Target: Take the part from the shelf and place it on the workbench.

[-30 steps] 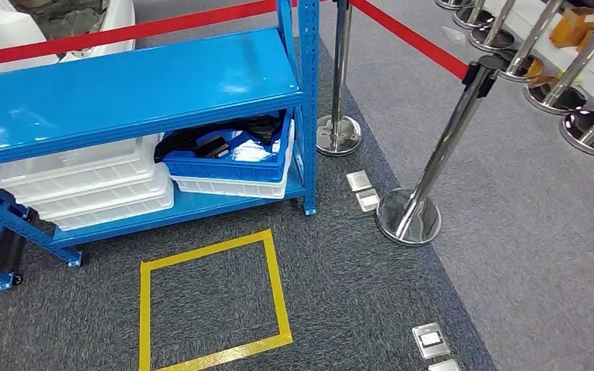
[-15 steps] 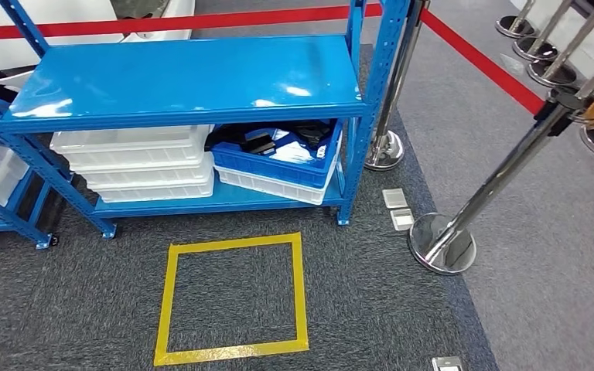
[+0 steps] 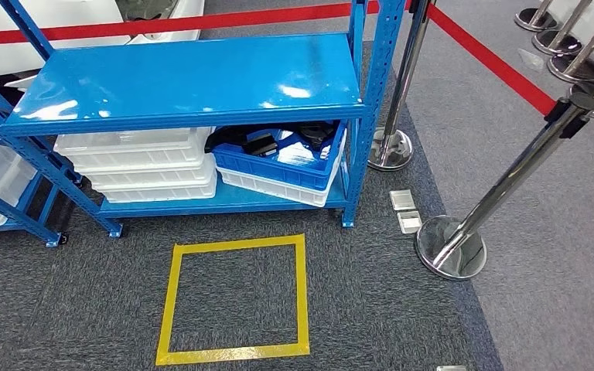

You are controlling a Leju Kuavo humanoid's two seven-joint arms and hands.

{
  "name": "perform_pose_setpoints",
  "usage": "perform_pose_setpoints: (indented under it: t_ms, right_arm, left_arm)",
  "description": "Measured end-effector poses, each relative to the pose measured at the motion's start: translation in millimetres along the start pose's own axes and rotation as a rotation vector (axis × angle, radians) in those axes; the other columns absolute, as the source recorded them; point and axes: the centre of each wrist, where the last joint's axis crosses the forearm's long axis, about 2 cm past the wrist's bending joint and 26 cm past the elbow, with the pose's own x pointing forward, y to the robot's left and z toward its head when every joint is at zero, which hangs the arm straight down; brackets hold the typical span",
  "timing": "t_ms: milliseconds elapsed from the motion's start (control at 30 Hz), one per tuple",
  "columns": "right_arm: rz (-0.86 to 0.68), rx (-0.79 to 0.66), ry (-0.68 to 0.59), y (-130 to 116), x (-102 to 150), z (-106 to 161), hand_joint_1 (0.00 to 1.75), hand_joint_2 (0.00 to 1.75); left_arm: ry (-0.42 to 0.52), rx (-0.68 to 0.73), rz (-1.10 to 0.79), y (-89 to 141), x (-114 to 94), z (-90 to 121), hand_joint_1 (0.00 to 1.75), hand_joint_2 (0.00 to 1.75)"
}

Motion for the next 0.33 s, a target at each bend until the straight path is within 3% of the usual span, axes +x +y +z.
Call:
perform_pose_setpoints:
  t_ms: [100, 233, 333]
  right_arm:
    - [0.0, 0.0, 0.0, 0.1, -0.1, 0.0, 0.0, 1.75]
    - [0.001, -0.001, 0.004, 2.2, -0.5, 0.6, 0.0, 1.75]
    - [0.001, -0.008, 0.008, 2.3, -0.6, 0.7, 0.0, 1.75]
  left_arm:
    - [0.0, 0.0, 0.0, 0.0, 0.0, 0.0, 0.0, 0.0]
    - [0.002, -0.004, 0.001, -0.1, -0.1, 0.1, 0.0, 1.75]
    - [0.0, -0.019, 0.004, -0.4, -0.2, 0.1, 0.0, 1.75]
